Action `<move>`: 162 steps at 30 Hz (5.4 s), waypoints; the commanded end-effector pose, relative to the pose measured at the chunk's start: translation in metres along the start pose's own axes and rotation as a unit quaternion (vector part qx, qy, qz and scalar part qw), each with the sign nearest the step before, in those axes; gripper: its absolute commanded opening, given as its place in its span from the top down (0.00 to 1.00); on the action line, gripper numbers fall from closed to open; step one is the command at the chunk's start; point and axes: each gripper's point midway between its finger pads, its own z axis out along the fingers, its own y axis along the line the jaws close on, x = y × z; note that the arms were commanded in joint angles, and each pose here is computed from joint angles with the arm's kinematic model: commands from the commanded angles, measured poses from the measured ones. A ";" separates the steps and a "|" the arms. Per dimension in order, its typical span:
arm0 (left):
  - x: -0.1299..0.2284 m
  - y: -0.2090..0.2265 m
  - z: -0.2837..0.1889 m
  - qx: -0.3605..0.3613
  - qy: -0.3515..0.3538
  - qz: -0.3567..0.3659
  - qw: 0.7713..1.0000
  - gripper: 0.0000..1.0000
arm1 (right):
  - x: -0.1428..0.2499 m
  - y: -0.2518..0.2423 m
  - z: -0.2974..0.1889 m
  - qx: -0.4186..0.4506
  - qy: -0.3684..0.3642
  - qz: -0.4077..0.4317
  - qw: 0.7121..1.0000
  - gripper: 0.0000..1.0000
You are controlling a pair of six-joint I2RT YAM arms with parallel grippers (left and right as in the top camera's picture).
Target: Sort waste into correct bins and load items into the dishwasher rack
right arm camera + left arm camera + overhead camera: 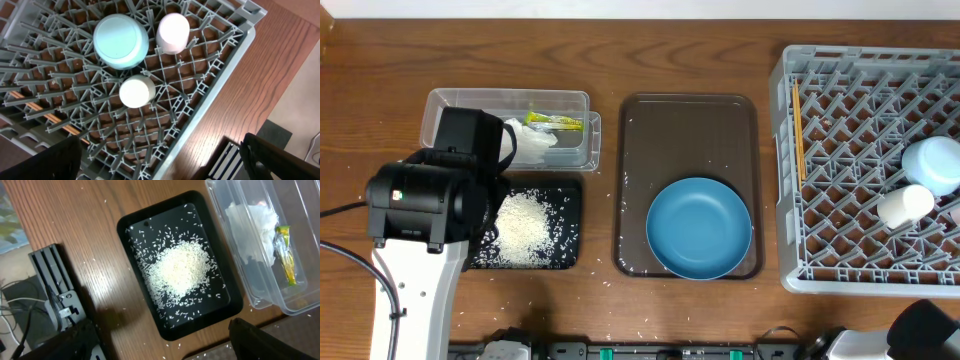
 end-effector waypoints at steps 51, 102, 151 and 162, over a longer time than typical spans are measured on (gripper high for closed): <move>-0.110 0.073 -0.016 -0.168 -0.236 -0.022 0.957 0.11 | 0.030 0.066 -0.016 -0.202 0.079 -0.025 0.976 0.01; -0.111 0.081 -0.015 -0.180 -0.231 -0.034 0.956 0.11 | 0.500 0.254 0.051 -0.004 0.215 -0.657 0.722 0.23; -0.111 0.081 -0.015 -0.180 -0.231 -0.034 0.956 0.11 | 0.518 0.235 0.098 0.032 0.205 -0.638 0.741 0.75; -0.111 0.081 -0.015 -0.180 -0.231 -0.034 0.956 0.11 | 0.525 0.236 0.097 0.025 0.201 -0.644 0.738 0.86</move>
